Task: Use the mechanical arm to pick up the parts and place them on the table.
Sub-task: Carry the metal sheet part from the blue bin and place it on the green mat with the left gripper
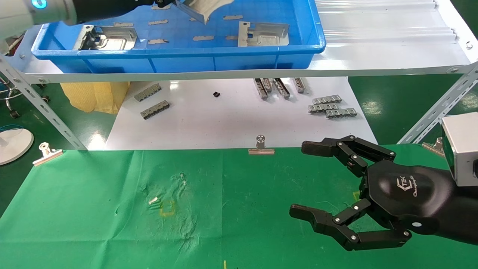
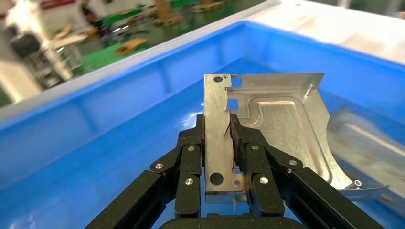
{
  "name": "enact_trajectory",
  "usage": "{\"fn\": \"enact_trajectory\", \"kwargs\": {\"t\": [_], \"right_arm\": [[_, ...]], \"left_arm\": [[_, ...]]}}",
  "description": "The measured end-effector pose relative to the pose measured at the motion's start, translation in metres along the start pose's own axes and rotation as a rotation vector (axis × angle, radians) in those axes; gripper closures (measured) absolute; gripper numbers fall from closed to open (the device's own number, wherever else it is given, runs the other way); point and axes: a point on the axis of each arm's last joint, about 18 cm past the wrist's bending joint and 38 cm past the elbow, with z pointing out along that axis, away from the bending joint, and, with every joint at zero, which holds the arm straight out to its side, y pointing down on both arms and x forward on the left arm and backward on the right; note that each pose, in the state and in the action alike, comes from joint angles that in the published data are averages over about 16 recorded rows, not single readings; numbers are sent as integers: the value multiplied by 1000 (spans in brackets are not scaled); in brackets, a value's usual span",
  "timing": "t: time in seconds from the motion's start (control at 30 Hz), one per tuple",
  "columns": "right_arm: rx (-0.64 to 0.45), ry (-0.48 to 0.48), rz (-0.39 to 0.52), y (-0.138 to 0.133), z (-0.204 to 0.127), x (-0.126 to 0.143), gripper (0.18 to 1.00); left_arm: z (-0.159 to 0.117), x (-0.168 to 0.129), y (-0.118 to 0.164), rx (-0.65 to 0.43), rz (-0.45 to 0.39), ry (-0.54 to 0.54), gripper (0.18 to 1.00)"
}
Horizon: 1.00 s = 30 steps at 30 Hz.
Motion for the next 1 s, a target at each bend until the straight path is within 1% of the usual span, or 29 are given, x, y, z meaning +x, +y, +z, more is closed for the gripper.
{"fn": "enact_trajectory", "kwargs": {"t": [0.3,0.47,0.57,0.67,0.77,1.0], "right_arm": [[0,0,0,0,0,0,179],[0,0,0,0,0,0,179],[0,0,0,0,0,0,179],[0,0,0,0,0,0,179],[0,0,0,0,0,0,179],[0,0,0,0,0,0,179]], "left_arm": [[-45,23,-9,54,94,233,903],[-69,34,-5,50,151,336,903],[-82,40,5,28,180,381,903],[-94,44,20,-10,205,417,903],[-104,49,43,-65,224,443,903],[-119,69,117,-236,281,525,903]]}}
